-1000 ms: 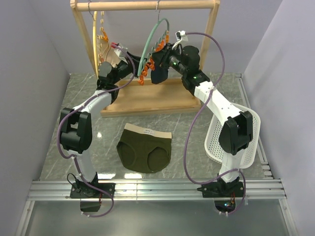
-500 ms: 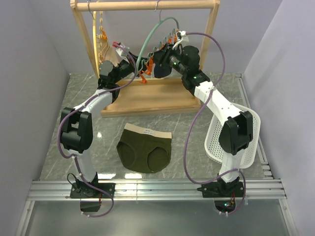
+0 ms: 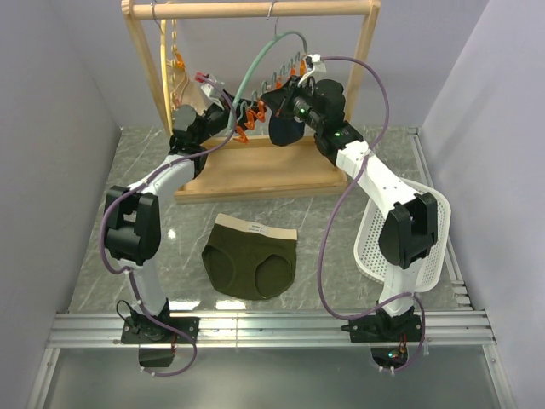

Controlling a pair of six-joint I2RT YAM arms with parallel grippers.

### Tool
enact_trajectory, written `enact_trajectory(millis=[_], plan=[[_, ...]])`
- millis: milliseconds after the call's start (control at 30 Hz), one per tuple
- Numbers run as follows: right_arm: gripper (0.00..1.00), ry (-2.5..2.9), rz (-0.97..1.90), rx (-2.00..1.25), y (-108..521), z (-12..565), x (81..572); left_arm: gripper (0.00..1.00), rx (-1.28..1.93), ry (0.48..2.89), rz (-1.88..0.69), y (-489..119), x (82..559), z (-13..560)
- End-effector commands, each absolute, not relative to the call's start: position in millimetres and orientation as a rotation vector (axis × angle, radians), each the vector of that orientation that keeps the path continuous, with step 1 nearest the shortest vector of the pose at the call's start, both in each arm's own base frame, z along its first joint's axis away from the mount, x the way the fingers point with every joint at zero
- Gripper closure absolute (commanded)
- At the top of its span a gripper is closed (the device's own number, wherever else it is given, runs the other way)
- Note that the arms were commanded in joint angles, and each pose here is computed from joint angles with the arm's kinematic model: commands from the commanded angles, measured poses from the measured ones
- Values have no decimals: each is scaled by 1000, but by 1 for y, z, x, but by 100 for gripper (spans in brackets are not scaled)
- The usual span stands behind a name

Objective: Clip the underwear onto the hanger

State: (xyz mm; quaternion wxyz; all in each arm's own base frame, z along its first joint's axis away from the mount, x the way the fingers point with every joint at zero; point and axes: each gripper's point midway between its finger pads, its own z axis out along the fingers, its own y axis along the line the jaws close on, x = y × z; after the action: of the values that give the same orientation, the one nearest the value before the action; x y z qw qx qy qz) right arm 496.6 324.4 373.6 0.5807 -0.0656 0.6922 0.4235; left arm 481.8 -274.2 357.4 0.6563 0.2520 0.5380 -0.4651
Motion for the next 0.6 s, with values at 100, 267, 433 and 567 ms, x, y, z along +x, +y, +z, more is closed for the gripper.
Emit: enact_trajectory(millis=[100,267,433,567], plan=[[100,1574,1027,-199,326,396,485,53,589,1142,-1004,-267,474,385],[100,1551,1051,-216,325,403,484,42,580,1181,-1018,-257,467,374],[100,1523,1084,-248,321,407,480,40,589,1263,-1035,-239,461,350],[100,1502,1087,-253,315,413,482,38,644,1320,-1033,-231,441,330]])
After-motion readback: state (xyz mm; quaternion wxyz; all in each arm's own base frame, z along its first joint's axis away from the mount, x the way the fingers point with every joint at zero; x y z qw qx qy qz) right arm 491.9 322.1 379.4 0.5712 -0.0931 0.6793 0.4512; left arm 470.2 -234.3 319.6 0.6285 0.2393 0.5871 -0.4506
